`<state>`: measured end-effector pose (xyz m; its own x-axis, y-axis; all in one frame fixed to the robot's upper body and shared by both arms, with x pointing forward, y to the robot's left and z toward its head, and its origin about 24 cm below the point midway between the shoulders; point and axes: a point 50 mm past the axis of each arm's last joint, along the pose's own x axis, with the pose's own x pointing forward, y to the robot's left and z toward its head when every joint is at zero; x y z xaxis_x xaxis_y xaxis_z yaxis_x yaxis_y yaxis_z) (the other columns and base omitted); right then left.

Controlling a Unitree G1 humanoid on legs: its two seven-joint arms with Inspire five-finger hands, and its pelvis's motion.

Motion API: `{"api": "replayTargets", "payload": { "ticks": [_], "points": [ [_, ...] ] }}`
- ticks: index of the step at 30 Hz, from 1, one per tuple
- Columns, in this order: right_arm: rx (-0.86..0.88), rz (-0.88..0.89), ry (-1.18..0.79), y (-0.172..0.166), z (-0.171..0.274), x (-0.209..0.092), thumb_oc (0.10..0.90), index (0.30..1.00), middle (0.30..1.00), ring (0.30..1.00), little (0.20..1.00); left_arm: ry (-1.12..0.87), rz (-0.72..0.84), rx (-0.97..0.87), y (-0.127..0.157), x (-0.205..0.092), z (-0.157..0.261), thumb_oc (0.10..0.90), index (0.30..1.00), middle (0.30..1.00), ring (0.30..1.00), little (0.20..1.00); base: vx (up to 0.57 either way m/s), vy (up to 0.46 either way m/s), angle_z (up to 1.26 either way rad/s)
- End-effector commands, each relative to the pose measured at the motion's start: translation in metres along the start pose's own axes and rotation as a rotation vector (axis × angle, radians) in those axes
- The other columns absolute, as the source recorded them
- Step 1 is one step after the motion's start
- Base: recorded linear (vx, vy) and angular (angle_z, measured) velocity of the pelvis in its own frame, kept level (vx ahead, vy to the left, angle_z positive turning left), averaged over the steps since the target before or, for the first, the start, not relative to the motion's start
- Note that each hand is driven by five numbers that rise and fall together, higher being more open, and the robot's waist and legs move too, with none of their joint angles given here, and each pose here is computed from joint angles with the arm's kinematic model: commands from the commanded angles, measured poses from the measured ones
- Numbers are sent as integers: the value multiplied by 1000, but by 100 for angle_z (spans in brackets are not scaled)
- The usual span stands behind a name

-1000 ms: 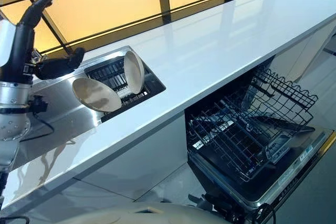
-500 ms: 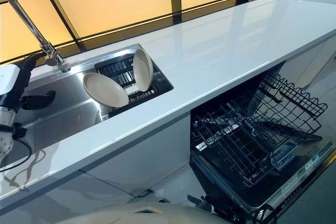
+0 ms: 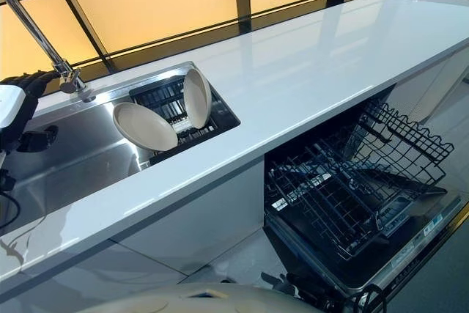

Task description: Pick up plates and place into dishwasher.

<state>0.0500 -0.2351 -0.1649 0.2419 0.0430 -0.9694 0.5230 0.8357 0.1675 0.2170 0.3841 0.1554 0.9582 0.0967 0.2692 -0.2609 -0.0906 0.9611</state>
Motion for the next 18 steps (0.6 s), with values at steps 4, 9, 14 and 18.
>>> {"api": "replayTargets", "payload": {
  "ticks": [4, 9, 14, 18],
  "points": [
    [-37, 27, -18, 3, 19, 0, 800, 900, 900, 900, 900, -84, 219, 131, 63, 37, 3, 800, 900, 900, 900, 900, 0, 0, 0],
    [-37, 30, -10, 4, 16, 0, 800, 900, 900, 900, 900, -154, 165, 160, 55, 43, 20, 800, 900, 900, 900, 900, 0, 0, 0],
    [-39, 26, -8, 3, 17, 0, 800, 900, 900, 900, 900, -196, 134, 189, 54, 48, 31, 800, 900, 900, 900, 900, 2, 1, -1],
    [-35, 28, -9, 3, 15, 0, 800, 900, 900, 900, 900, -227, 116, 226, 54, 51, 38, 800, 900, 900, 900, 900, 0, 0, 0]
  ]
}}
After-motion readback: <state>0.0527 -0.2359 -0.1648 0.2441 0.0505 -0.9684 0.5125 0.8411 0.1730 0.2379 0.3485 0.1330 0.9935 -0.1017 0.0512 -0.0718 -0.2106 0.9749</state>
